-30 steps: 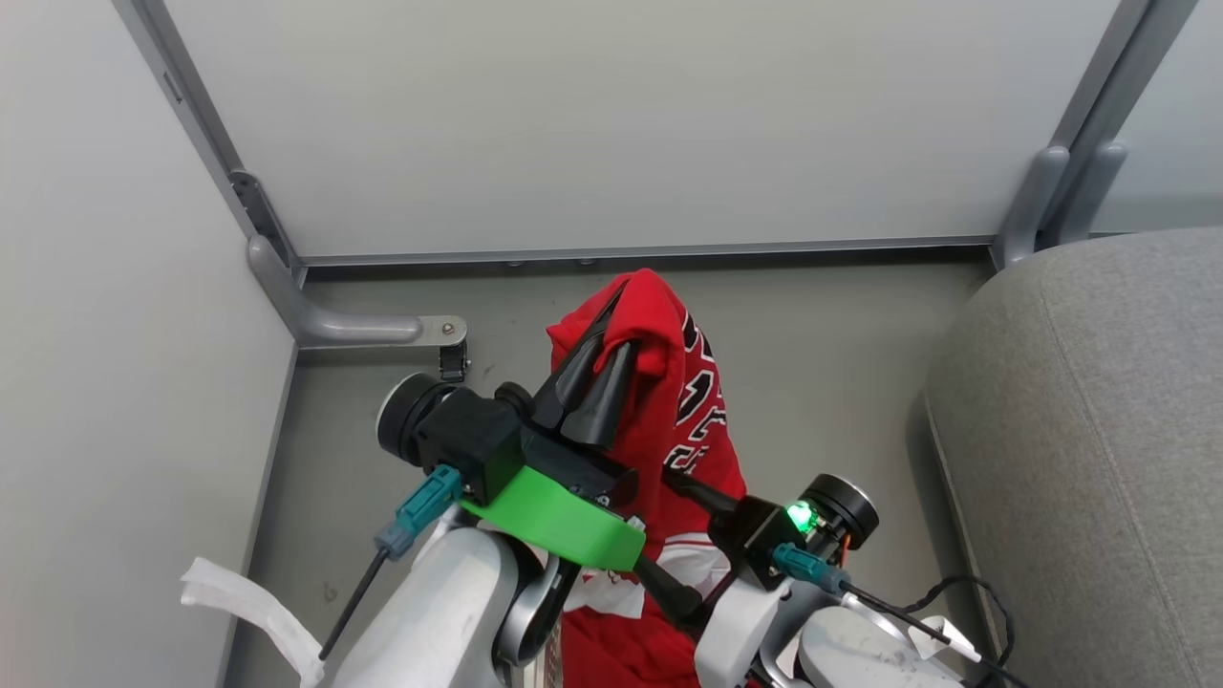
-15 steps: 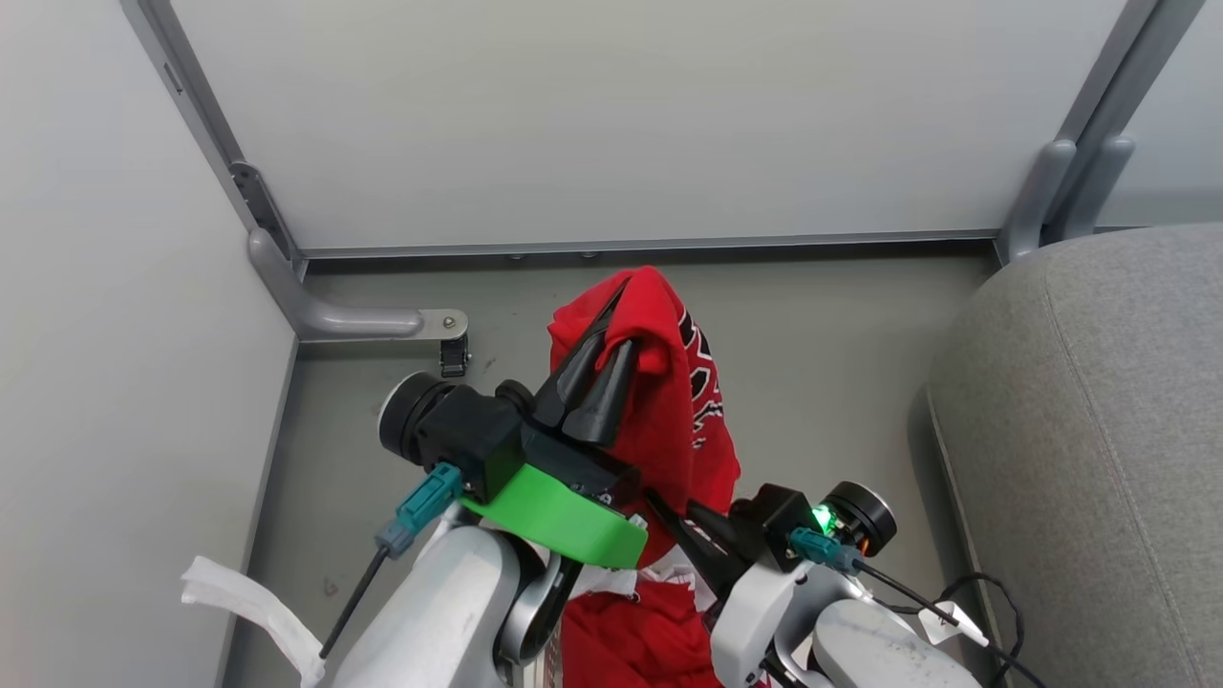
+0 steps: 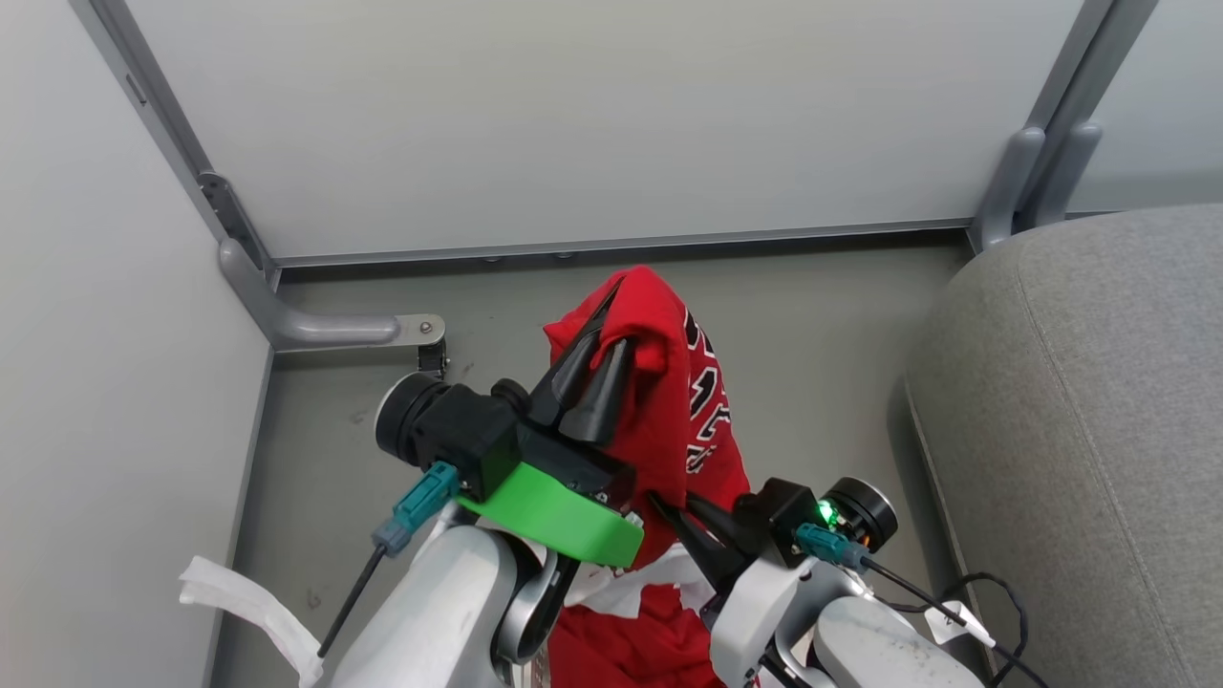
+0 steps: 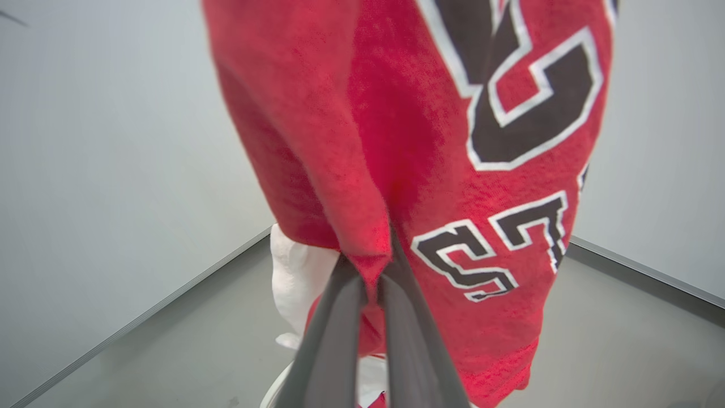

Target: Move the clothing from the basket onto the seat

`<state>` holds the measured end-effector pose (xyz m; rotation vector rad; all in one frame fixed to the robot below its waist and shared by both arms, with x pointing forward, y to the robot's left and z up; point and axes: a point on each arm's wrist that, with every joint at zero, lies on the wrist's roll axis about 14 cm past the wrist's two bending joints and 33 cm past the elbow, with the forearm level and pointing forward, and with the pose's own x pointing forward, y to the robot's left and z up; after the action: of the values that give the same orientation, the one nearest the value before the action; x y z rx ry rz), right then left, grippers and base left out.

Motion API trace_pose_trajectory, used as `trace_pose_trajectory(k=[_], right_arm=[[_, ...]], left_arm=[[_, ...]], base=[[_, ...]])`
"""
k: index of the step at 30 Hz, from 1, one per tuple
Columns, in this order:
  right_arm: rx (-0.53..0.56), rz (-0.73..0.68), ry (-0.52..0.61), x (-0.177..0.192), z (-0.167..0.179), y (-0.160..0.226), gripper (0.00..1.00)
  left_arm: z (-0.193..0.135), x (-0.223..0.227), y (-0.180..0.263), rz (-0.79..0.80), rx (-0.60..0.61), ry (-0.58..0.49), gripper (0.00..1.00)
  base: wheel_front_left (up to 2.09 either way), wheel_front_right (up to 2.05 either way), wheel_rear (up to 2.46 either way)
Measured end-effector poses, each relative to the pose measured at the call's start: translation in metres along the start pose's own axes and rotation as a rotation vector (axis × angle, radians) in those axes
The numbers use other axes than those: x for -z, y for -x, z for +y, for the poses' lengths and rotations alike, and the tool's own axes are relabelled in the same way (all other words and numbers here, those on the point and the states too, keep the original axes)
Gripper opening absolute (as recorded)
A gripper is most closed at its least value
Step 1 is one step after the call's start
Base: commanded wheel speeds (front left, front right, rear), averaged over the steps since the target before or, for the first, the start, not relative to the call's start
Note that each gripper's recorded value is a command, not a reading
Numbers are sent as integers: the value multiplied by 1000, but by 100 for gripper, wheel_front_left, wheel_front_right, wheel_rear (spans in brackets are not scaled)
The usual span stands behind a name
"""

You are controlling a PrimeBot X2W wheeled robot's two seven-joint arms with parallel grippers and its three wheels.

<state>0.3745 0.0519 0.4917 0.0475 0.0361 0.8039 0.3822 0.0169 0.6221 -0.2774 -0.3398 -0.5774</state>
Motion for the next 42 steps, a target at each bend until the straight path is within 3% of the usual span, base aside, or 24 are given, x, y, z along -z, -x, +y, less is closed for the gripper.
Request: trace_pose_trajectory(k=[14,42], right_arm=[[134,-51,-16,-12,-28,31,0],[797,-143,-54,-24,-148,203,0]], left_arm=[[-15,21,-11,41,51,9,100],[-147,122,-37,245,472,165,100]], base=[[0,0,0],[0,0,0]])
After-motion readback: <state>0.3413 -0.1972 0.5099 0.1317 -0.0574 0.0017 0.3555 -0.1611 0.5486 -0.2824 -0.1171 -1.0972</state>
